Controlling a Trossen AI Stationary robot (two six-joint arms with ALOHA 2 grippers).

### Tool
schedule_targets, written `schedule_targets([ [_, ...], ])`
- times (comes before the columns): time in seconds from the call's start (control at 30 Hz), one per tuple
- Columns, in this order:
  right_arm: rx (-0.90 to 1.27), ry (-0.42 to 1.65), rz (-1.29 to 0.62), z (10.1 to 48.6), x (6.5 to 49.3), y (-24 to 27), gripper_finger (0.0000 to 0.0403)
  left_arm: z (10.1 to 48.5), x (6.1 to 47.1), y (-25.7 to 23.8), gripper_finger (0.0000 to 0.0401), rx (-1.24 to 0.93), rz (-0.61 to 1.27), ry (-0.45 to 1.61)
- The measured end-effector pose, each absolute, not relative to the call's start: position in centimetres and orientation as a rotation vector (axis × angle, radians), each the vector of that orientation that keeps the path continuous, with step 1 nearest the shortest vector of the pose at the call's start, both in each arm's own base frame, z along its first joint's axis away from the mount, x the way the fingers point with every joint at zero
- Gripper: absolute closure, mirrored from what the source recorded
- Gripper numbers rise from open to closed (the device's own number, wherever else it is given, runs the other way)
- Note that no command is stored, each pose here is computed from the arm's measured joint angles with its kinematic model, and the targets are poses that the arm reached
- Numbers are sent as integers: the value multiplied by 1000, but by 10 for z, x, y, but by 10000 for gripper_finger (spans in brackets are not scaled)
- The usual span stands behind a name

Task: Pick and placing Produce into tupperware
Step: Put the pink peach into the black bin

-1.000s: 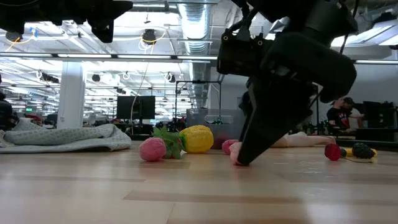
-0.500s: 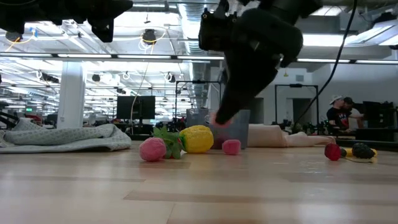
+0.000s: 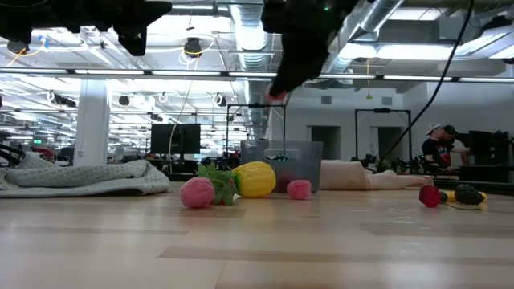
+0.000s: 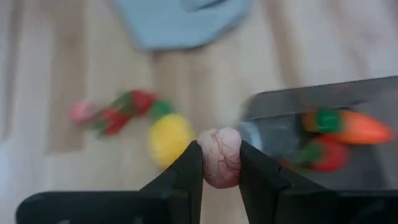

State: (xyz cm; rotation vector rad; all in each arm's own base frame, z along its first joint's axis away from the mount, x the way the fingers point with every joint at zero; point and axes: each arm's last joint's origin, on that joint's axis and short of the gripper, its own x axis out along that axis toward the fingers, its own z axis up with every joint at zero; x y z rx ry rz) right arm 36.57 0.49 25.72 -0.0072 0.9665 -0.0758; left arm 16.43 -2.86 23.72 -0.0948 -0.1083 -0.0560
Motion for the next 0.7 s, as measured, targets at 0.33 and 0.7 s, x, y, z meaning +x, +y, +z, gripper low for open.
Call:
schedule_targets([
  [0.33, 134, 984, -220, 244, 361, -91, 294, 238, 164, -29, 280, -95, -56, -112],
  [0.7, 258, 1010, -285, 224, 356, -138, 229, 237, 164, -29, 280, -95, -56, -108],
])
